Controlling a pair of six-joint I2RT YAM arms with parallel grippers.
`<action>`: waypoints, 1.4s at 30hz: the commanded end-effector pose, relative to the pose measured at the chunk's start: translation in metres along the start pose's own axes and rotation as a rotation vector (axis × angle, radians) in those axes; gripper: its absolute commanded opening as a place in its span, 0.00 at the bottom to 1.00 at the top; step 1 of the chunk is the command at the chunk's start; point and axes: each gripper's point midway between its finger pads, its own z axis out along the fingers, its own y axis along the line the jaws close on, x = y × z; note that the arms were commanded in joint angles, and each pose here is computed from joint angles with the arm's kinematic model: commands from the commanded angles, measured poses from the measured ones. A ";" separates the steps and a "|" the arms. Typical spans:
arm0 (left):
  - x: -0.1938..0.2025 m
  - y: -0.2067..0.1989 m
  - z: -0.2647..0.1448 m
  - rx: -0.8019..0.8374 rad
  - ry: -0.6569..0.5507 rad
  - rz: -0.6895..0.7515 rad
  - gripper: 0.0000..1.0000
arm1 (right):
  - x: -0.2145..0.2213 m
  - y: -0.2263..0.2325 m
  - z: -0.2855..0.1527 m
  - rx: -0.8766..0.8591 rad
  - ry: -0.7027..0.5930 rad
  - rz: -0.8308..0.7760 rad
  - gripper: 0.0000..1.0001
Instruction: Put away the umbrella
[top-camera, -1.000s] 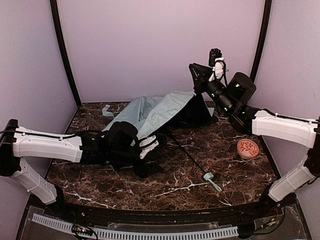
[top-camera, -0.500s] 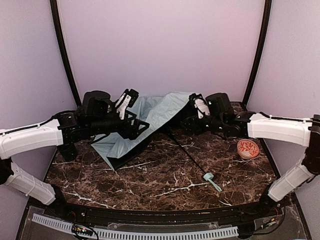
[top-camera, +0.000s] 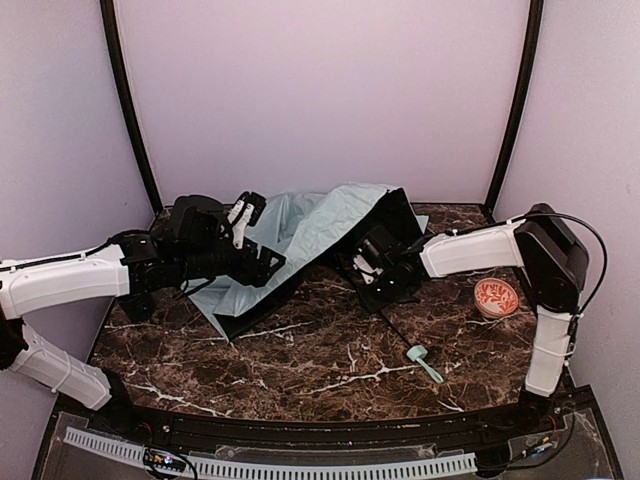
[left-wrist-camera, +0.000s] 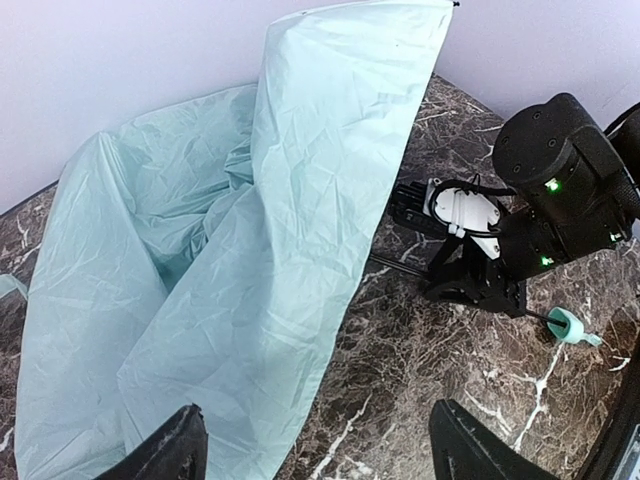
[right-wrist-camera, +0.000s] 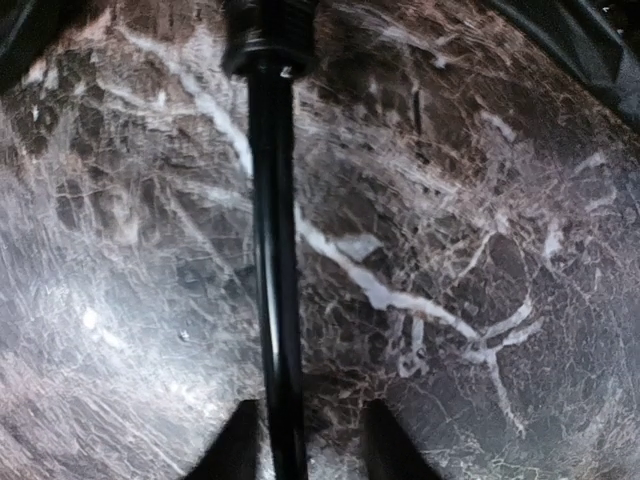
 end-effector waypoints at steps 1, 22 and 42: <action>0.002 0.007 -0.009 -0.025 -0.005 -0.005 0.78 | -0.009 0.002 -0.001 0.010 -0.008 0.026 0.09; -0.073 0.046 -0.105 -0.234 -0.286 0.015 0.79 | -0.116 -0.016 -0.301 -0.198 -0.636 -0.204 0.00; -0.039 -0.077 -0.063 0.462 -0.215 0.106 0.79 | -0.079 -0.039 -0.400 -0.056 -0.671 -0.358 0.00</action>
